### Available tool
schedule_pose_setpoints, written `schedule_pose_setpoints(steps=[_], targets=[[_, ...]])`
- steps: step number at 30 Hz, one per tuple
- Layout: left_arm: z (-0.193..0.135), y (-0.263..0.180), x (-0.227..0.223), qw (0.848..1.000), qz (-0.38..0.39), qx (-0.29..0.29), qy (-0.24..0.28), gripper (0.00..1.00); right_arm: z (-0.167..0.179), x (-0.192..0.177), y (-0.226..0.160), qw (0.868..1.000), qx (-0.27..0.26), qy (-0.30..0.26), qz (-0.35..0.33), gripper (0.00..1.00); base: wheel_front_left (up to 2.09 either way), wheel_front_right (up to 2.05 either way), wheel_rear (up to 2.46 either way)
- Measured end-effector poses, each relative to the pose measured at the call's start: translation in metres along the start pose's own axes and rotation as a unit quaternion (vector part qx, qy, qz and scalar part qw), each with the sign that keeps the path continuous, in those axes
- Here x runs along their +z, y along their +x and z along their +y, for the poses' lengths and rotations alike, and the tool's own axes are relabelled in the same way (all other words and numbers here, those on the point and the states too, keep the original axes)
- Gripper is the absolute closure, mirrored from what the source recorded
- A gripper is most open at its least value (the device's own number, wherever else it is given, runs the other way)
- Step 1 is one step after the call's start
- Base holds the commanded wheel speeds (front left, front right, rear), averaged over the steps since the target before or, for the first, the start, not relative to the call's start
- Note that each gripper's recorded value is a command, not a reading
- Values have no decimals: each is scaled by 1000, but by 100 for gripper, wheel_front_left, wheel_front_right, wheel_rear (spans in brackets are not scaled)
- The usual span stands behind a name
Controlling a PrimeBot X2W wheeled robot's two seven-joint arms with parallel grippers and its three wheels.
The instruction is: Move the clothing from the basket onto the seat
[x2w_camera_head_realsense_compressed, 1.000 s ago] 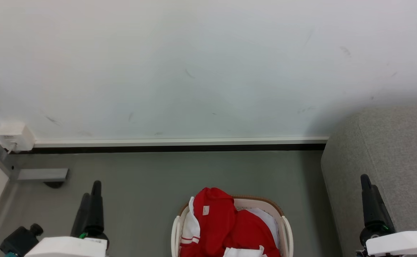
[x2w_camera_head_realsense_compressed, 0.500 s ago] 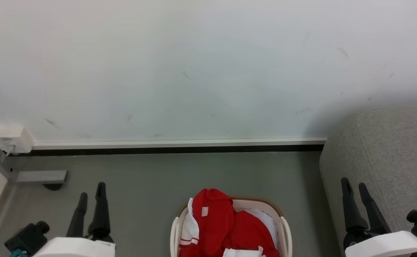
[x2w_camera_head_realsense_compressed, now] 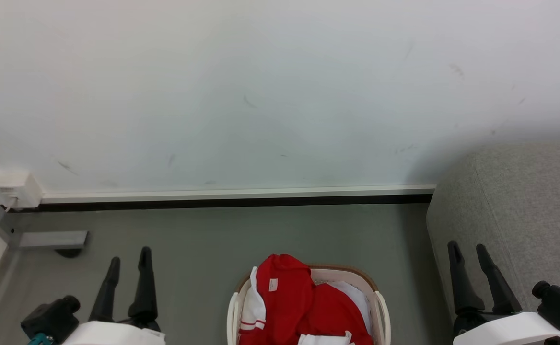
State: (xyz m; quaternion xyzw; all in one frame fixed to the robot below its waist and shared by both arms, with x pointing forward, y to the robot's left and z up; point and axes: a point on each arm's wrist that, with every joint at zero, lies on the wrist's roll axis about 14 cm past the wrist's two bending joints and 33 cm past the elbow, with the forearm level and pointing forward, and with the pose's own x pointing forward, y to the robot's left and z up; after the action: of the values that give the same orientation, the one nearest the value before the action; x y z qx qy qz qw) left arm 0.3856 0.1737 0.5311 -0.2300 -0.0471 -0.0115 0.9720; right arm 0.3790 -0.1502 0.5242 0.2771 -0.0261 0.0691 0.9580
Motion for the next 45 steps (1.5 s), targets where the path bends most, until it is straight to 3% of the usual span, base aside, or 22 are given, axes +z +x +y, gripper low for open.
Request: schedule_pose_setpoints(steps=[15, 45], targets=[[-11, 0, 2, 996, -12, -23, 84, 0, 3, 1, -3, 998, 7, -57, -8, 0, 0, 0, 0], [-28, -2, 5, 977, -37, -58, 200, 0, 15, 0, -5, 987, 35, -154, -20, 0, 0, 0, 0]])
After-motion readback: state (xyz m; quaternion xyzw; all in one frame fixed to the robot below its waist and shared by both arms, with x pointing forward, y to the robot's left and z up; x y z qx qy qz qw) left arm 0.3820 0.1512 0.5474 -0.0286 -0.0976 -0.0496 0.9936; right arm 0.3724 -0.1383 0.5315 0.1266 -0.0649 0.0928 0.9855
